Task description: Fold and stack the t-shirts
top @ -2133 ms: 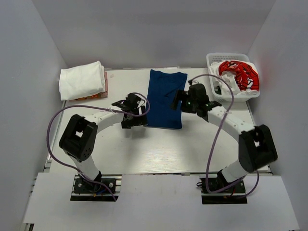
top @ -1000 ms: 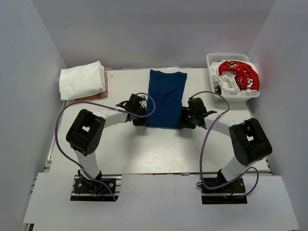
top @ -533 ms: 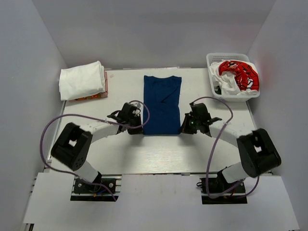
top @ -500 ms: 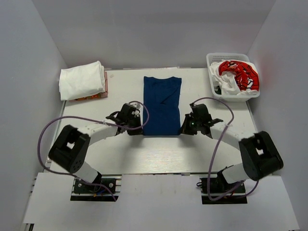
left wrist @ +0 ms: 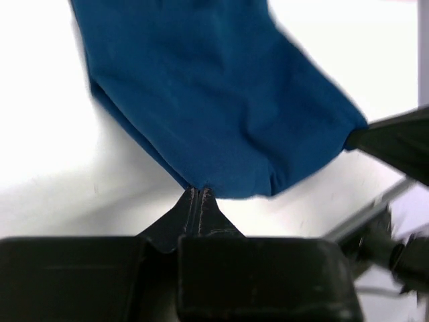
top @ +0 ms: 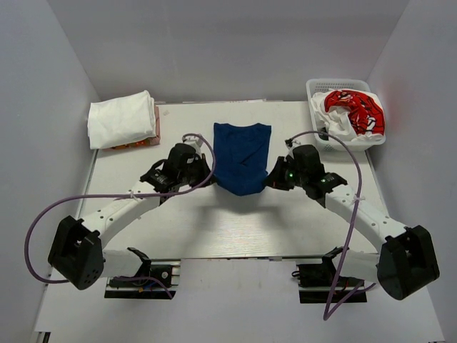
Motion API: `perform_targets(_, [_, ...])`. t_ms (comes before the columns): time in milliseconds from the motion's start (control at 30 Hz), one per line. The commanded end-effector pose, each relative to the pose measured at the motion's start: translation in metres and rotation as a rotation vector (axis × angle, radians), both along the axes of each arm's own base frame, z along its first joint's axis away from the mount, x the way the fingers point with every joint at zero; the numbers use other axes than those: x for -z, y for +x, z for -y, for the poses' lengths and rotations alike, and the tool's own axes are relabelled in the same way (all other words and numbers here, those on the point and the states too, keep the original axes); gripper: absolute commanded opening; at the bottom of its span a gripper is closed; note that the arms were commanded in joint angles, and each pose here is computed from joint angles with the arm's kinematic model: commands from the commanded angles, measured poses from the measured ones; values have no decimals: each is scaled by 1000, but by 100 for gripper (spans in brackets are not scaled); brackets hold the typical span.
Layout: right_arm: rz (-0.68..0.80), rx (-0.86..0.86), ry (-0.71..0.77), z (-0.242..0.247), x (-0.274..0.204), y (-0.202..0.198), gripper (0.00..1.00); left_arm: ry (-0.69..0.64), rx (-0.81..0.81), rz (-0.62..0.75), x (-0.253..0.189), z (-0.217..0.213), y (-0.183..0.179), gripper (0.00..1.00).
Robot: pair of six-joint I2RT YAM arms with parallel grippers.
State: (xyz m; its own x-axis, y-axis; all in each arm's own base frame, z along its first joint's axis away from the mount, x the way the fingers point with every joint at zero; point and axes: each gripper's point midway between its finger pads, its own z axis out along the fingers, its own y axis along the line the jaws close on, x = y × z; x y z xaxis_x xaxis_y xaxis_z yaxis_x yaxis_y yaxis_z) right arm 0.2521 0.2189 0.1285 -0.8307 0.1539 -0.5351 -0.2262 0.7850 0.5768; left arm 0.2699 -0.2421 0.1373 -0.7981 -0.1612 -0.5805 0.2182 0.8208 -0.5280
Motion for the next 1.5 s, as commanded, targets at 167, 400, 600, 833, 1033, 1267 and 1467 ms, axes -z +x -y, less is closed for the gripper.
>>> perform_targets(167, [177, 176, -24, 5, -66, 78, 0, 80, -247, 206, -81, -14, 82, 0])
perform_targets(400, [212, 269, -84, 16, -80, 137, 0, 206, -341, 227, -85, -14, 145, 0])
perform_targets(600, [187, 250, -75, 16, -79, 179, 0, 233, -364, 221, -75, -12, 198, 0])
perform_targets(833, [138, 271, -76, 27, -55, 240, 0, 215, -334, 236, -72, -3, 258, 0])
perform_targets(1033, [100, 295, -97, 29, -21, 298, 0, 179, -311, 203, -35, 2, 297, 0])
perform_targets(1267, [151, 337, -83, 35, 8, 357, 56, 72, -275, 245, -6, 9, 339, 31])
perform_targets(1467, [162, 199, -19, 19, -1, 352, 90, 60, -217, 230, -17, 6, 336, 100])
